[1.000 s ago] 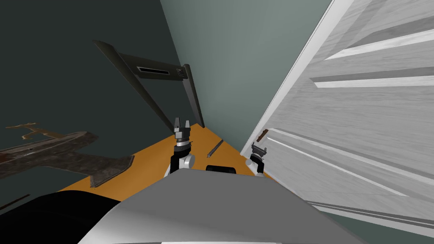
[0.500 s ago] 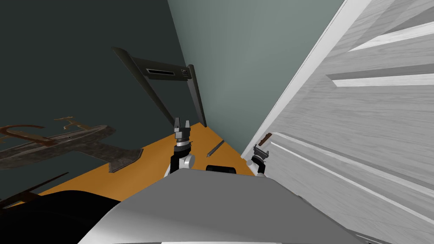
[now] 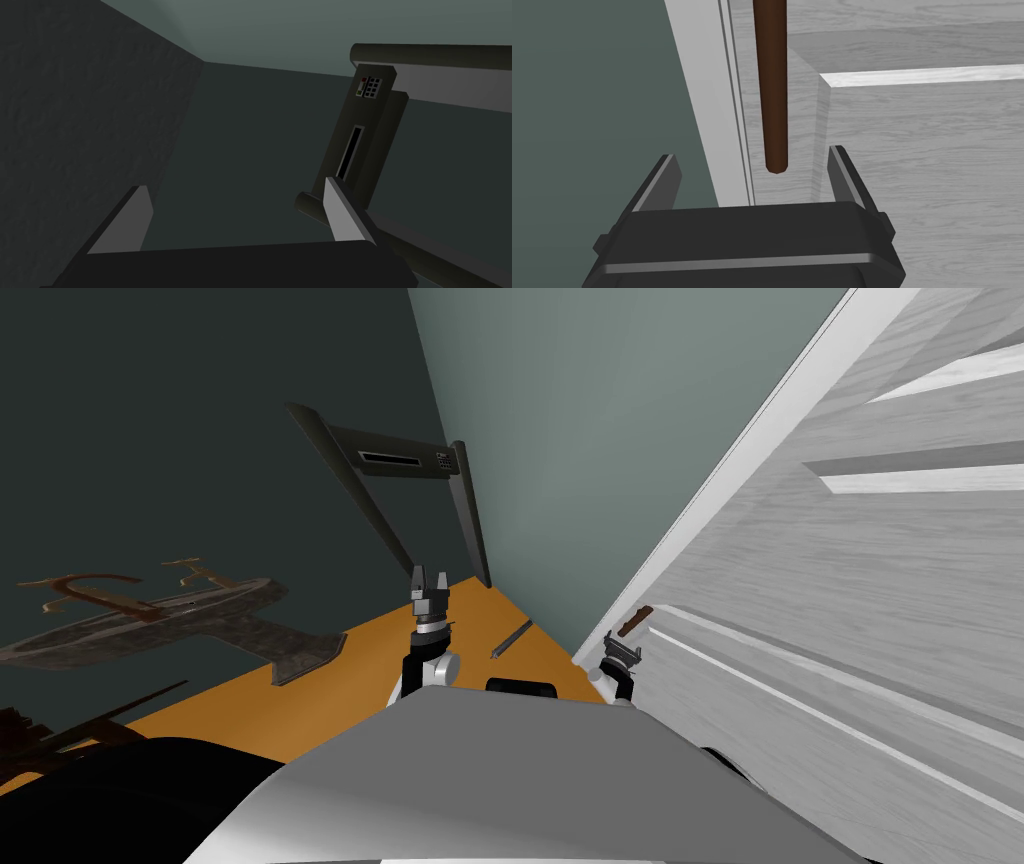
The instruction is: Pull the door open
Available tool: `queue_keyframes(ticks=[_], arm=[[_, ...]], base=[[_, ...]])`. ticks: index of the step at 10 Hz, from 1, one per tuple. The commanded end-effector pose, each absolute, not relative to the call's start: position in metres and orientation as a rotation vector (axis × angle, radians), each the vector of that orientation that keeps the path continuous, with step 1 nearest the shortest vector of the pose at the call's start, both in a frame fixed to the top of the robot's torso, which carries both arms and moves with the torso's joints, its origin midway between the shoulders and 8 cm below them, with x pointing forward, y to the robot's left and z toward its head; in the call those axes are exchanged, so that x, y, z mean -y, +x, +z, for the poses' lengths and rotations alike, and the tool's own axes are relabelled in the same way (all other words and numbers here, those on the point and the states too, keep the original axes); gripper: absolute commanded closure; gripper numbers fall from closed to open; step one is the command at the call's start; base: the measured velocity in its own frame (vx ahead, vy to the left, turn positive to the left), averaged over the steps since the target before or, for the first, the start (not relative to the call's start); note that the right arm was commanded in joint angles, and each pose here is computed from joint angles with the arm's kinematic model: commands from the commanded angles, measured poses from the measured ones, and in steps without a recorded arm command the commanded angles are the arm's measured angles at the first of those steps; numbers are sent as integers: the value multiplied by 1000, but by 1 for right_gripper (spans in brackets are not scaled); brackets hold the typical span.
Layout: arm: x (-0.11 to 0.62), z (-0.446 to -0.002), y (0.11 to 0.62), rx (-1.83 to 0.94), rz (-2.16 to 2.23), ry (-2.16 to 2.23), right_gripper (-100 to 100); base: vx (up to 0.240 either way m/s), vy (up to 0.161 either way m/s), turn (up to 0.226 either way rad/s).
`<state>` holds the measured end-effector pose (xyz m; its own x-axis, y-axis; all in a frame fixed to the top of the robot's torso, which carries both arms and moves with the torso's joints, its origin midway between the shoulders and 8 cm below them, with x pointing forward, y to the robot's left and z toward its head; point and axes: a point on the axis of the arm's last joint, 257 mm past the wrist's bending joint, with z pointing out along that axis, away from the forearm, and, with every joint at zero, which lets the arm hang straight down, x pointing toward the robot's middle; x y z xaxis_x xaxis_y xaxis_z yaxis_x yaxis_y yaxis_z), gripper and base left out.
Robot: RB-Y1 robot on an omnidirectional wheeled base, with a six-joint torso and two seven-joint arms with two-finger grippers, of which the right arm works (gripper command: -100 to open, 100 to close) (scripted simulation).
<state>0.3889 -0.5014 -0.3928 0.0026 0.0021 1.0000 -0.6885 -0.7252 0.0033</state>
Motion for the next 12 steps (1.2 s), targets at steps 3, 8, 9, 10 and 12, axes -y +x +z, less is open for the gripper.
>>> queue_keyframes(ticks=[3,8,9,10,12], arm=[[526,-393,382,718,1767,1773,-100],[550,-392,374,729,1759,1765,-100],[556,-392,371,732,1757,1763,-100],[556,-392,371,732,1757,1763,-100],[560,-391,370,734,1755,1761,-100]], base=[[46,12,49],[101,-68,13],[118,-82,-31],[117,-81,-21],[130,-116,-35]])
